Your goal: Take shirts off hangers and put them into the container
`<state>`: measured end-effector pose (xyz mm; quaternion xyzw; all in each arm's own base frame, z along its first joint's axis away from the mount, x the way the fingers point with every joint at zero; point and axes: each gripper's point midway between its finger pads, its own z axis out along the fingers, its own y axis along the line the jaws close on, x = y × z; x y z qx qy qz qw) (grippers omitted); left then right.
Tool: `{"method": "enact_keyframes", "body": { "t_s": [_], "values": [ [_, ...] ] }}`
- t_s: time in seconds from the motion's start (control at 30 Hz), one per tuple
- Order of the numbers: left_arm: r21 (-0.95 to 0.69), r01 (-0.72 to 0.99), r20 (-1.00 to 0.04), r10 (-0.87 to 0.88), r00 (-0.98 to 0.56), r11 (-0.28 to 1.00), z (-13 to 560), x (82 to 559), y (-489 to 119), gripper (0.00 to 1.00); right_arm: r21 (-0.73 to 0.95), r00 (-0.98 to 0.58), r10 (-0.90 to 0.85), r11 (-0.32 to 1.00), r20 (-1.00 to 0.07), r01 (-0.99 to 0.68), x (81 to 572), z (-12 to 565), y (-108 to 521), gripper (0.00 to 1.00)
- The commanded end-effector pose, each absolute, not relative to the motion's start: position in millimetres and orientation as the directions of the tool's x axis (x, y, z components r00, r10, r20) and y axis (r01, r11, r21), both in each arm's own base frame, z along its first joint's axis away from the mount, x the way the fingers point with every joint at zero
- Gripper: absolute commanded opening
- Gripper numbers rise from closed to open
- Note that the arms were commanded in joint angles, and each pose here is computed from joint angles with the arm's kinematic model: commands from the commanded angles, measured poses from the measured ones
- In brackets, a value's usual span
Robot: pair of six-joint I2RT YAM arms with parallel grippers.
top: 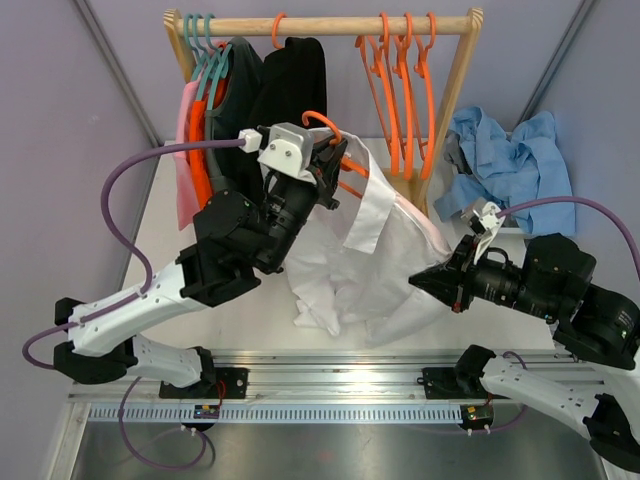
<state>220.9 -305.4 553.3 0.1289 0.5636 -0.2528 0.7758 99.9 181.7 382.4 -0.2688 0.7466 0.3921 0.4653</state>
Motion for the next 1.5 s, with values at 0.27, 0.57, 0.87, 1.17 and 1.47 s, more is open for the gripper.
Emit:
{"method": "enact_keyframes", "body": {
  "t_s": [0.27,0.57,0.87,1.17,1.47],
  "values": [
    [-0.083,0.404,-0.931,-0.216,0.294,0.911,574,231,-268,0.00,0.324,-0.255,0.231,0.843,-0.939,-0.430,126,419,78,0.00],
    [-0.133,0.429,-0.920,-0.272,0.281,0.894,571,221,-247,0.00,0.402,-0.090,0.402,0.915,-0.911,0.018,136,414,-20,0.00],
    [-0.235,0.601,-0.905,-0.398,0.152,0.764,560,200,-273,0.00,0.347,-0.300,0.296,0.928,-0.907,-0.133,174,368,75,0.00],
    [-0.444,0.838,-0.821,-0.519,-0.239,0.316,539,134,-336,0.00,0.322,-0.368,0.231,0.923,-0.901,-0.211,193,349,120,0.00],
    [-0.529,0.846,-0.703,-0.596,-0.389,0.072,553,97,-313,0.00,0.192,-0.447,0.108,0.971,-0.888,-0.146,208,318,123,0.00]
  ]
}}
